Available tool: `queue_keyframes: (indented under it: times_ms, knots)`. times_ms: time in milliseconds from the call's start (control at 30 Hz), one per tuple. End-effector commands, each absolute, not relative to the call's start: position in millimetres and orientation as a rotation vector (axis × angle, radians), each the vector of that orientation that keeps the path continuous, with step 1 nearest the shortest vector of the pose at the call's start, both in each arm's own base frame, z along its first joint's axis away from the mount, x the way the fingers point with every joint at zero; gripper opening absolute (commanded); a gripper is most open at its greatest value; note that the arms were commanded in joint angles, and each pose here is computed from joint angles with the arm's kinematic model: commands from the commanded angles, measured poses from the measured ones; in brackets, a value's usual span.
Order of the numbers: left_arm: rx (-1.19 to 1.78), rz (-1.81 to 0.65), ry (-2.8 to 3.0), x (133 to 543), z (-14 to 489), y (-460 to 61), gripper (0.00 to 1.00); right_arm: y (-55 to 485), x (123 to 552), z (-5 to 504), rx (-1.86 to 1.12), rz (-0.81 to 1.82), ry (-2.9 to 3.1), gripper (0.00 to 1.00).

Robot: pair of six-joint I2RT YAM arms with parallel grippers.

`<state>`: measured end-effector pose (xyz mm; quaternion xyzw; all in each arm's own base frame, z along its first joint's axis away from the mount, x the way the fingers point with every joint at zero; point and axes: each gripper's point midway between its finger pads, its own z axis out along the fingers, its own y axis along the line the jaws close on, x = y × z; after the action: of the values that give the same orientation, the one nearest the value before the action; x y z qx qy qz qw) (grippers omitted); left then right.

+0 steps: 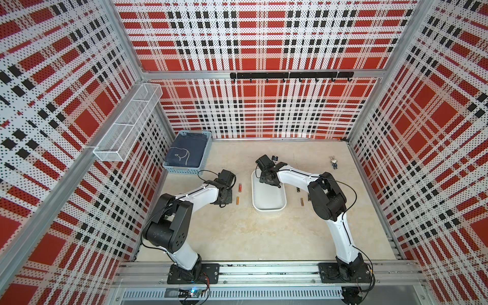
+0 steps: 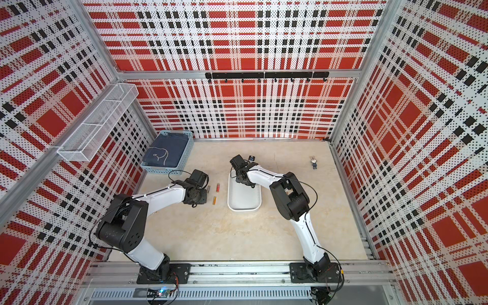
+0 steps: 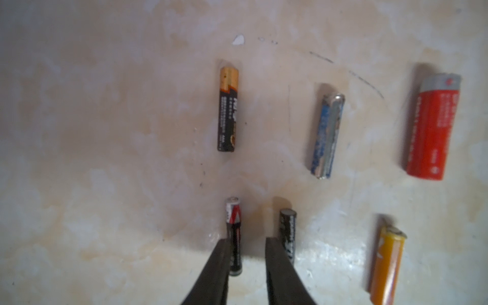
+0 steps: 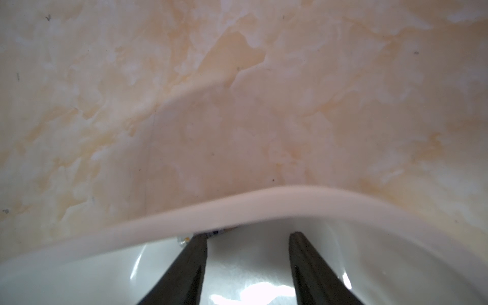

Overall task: Take the batteries out of the storage box
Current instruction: Pick up the battery from the storage box.

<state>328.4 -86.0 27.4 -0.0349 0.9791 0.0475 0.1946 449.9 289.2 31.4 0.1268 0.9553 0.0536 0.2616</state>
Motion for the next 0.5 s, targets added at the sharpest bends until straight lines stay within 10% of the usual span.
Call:
queue_keyframes:
  times_ms: [0,467]
  knots:
    - [-0.100,0.133,2.728,334,32,-90,0.29,291,441,25,0.361,0.168,2.604,0.58]
    - [-0.134,0.165,2.684,336,51,-82,0.29,298,443,65,0.342,0.261,2.550,0.59]
